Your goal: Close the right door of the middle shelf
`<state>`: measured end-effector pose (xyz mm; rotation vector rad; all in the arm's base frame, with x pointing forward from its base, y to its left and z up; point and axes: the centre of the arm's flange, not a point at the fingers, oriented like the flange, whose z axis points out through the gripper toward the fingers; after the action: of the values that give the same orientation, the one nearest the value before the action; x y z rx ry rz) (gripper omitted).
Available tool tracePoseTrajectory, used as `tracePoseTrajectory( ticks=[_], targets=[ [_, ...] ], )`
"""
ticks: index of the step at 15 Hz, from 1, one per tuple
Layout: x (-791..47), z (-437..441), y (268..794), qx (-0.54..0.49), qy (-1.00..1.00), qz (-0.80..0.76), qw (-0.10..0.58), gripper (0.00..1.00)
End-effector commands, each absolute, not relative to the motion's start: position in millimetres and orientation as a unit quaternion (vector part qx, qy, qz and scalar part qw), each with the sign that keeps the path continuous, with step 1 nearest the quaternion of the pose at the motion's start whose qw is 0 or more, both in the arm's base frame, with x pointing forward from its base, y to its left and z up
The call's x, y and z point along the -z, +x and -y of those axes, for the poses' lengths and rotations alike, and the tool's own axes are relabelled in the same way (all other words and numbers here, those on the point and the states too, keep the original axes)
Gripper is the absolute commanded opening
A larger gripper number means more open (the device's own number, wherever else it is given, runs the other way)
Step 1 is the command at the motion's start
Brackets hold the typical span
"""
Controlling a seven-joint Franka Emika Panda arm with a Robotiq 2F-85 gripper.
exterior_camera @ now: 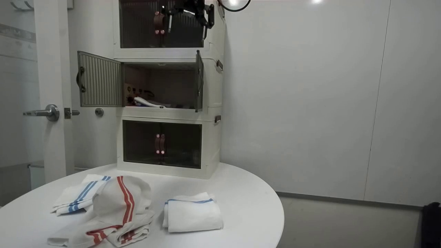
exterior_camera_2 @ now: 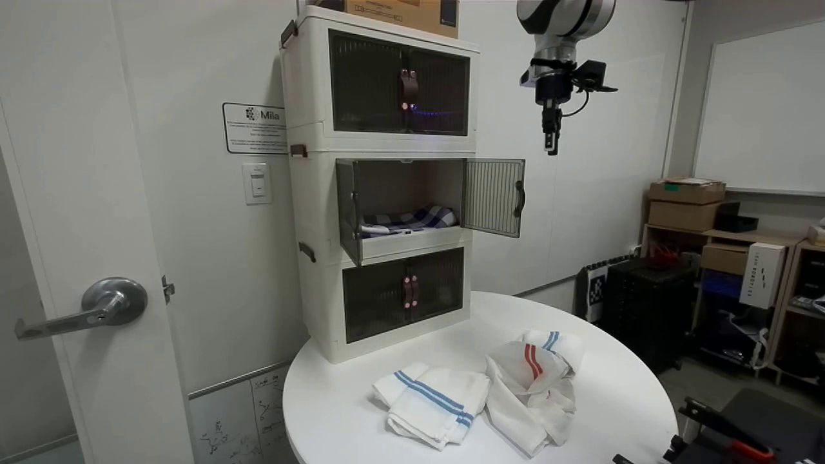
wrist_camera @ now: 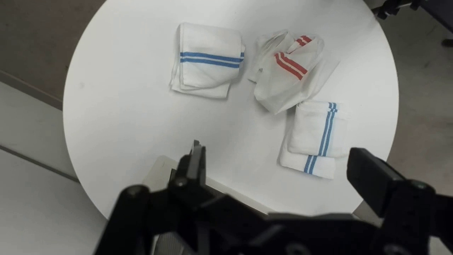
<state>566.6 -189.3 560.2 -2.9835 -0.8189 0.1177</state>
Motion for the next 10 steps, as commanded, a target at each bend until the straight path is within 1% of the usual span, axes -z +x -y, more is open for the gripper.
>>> tracePoseTrajectory(
  ticks=[1,6,10],
  targets=[
    [-565.8,182.5,605.0,-0.041,-0.956,0.290,0.014,1.00],
    [-554.2,186.3,631.5,-0.049,-0.958,0.282,-0.019,1.00],
    [-541.6,188.3,644.1,-0.042,-0.957,0.285,-0.026,1.00]
  ],
)
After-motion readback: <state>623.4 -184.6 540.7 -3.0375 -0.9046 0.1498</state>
